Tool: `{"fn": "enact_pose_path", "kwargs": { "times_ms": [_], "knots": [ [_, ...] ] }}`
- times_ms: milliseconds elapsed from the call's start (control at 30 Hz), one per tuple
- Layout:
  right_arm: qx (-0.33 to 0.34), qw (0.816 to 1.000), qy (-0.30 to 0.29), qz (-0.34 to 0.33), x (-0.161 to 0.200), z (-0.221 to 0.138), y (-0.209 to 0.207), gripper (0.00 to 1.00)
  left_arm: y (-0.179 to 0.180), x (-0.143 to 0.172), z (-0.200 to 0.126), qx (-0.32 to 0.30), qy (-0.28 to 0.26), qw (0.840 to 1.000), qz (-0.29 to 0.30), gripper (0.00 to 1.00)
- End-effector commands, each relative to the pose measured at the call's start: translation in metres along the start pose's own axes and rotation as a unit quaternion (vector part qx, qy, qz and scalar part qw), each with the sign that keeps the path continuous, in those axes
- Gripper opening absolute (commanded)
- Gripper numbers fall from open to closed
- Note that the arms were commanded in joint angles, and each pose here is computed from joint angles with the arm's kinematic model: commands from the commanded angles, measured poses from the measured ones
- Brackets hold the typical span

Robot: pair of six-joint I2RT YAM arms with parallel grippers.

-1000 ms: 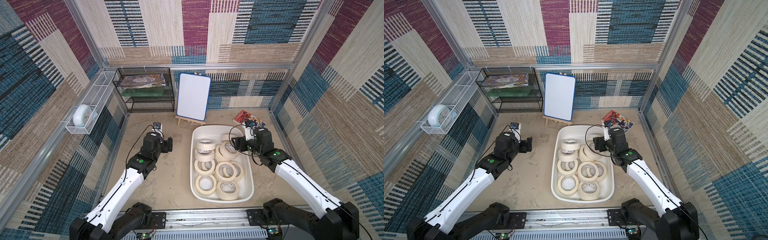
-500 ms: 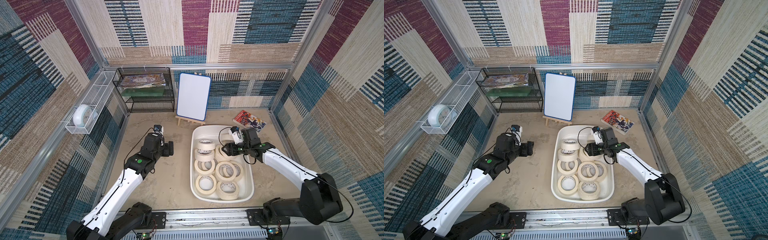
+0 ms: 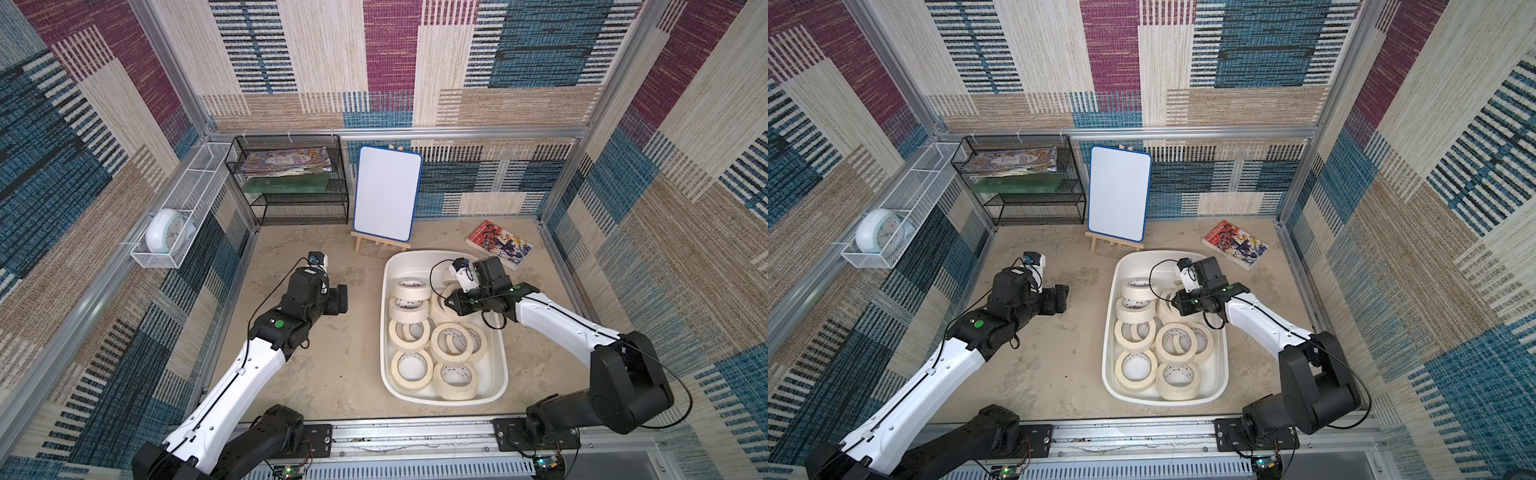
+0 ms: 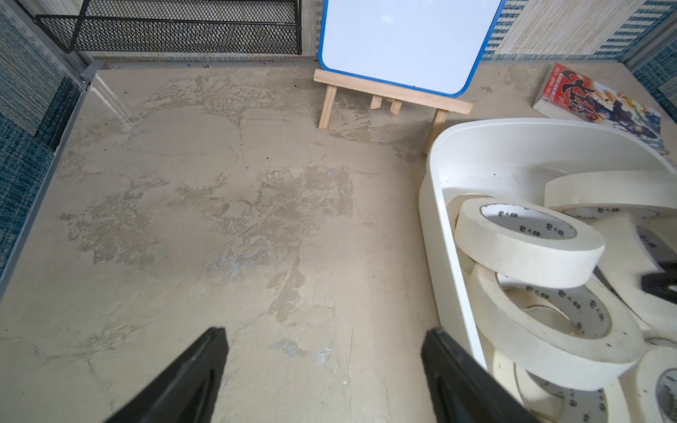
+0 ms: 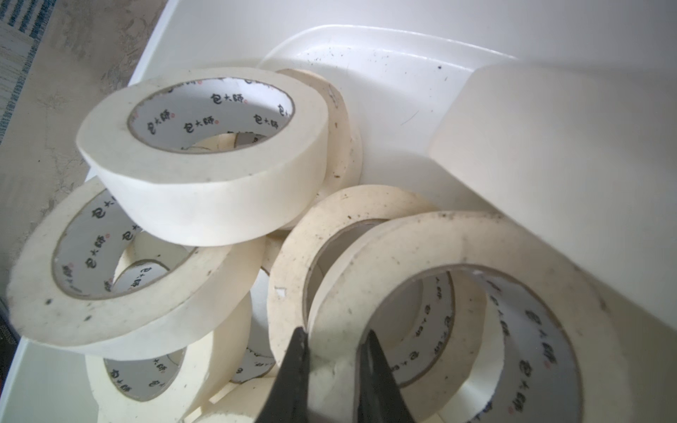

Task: Take out the art tape in the storage box
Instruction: Pick up the art tape from the storage box.

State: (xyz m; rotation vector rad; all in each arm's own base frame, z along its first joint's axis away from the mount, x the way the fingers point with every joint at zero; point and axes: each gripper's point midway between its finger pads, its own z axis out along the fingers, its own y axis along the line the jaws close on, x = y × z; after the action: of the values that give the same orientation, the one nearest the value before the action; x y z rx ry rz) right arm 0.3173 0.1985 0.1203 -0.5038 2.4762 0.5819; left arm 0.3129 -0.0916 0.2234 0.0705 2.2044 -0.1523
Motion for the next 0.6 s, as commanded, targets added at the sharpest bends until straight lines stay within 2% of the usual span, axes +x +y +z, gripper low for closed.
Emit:
{"fn": "enact_pose_path", "kwargs": {
  "times_ms": [0,100,267,300,333,400,433,500,567],
  "knots": [
    [0.017,1.0,0.001,-0.023,-0.005,-0.01,0.014,0.0,0.001,-0.006,-0.003,-0.003,-0.012,1.0,-0.004,0.89],
    [0.015,0.999,0.032,-0.034,0.008,-0.01,0.038,0.0,0.002,-0.008,-0.007,-0.005,-0.016,1.0,-0.005,0.89],
    [0.038,0.992,0.116,-0.029,0.057,0.004,0.052,0.02,0.004,-0.009,-0.01,-0.008,-0.021,1.0,-0.007,0.89],
    [0.043,0.991,0.124,-0.03,0.062,0.006,0.052,0.1,0.004,-0.009,-0.011,-0.008,-0.022,1.0,-0.007,0.89],
    [0.047,0.99,0.13,-0.03,0.065,0.006,0.051,0.26,0.004,-0.009,-0.01,-0.008,-0.021,1.0,-0.006,0.89],
    [0.049,0.991,0.118,-0.028,0.059,0.003,0.052,0.68,0.004,-0.009,-0.01,-0.008,-0.02,1.0,-0.005,0.89],
    [0.049,0.993,0.1,-0.026,0.051,-0.003,0.053,0.83,0.004,-0.009,-0.01,-0.008,-0.02,1.0,-0.005,0.89],
    [0.055,0.996,0.063,-0.024,0.033,-0.018,0.056,0.95,0.005,-0.009,-0.011,-0.009,-0.02,1.0,-0.004,0.89],
    [0.089,0.996,0.028,-0.011,0.015,-0.038,0.049,0.98,0.004,-0.009,-0.011,-0.009,-0.021,1.0,-0.004,0.89]
  ]
}}
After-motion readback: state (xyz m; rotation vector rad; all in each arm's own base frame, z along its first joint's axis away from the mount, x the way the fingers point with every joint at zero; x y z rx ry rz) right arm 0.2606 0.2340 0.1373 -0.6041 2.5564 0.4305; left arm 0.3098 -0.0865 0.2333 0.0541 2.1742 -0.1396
